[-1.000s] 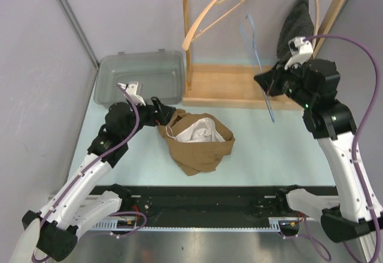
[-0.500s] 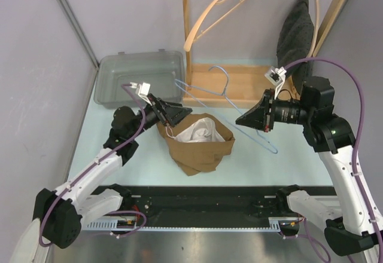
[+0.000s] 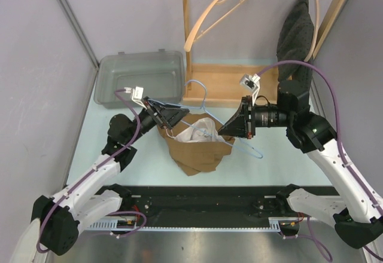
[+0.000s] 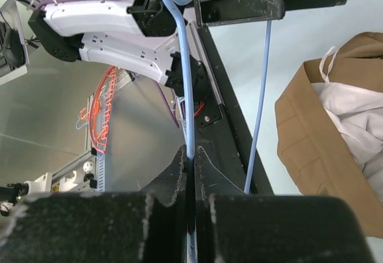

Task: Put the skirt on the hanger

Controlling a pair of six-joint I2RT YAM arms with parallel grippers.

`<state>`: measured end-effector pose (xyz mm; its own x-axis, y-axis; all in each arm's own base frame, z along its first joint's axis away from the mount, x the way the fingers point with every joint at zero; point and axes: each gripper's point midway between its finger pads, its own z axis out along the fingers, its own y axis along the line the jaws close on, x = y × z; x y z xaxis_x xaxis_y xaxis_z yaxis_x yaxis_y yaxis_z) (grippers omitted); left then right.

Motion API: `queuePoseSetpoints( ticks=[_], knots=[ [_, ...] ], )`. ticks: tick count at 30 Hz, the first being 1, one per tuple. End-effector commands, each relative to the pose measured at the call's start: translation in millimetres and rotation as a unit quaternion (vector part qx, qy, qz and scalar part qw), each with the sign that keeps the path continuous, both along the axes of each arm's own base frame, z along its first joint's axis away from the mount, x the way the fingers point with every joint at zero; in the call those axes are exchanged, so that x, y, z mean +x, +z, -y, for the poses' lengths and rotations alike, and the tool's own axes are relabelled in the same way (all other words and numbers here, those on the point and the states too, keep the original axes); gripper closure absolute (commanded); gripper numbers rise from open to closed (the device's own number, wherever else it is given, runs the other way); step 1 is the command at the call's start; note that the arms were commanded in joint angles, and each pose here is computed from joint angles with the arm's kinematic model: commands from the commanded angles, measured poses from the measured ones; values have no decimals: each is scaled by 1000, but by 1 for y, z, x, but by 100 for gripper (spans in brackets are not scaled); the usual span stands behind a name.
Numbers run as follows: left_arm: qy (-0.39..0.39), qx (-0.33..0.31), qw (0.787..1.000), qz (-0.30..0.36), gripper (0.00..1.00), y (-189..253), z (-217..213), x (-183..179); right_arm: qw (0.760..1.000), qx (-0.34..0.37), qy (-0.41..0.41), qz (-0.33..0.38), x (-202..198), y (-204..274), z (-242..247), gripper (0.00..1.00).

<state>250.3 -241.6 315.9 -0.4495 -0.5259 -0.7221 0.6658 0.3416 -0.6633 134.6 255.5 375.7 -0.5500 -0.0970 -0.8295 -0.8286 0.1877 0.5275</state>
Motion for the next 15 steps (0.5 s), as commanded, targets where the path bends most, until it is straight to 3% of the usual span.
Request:
queuePoseSetpoints(
  ticks=[1,3,4,6,7,10,15],
  knots=[
    [16,-16,1000,15,8,3,-6,-2,999,30,-2,11,7,14,-10,100],
    [12,-15,1000,17,19,4,-5,-4,999,32,-4,10,10,13,-12,100],
    [10,-12,1000,16,33,3,-4,-4,999,33,-9,10,14,12,-14,100],
    [4,-5,1000,12,47,-1,-3,-5,999,35,-13,9,16,12,-15,100],
    [3,-2,1000,10,67,-3,-3,-6,999,33,-24,9,21,11,-16,100],
    [5,7,1000,2,99,-10,-4,-7,999,29,-37,12,29,8,-17,100],
    [3,15,1000,-9,100,-11,-5,-9,996,13,-76,38,45,0,-20,100]
  ],
)
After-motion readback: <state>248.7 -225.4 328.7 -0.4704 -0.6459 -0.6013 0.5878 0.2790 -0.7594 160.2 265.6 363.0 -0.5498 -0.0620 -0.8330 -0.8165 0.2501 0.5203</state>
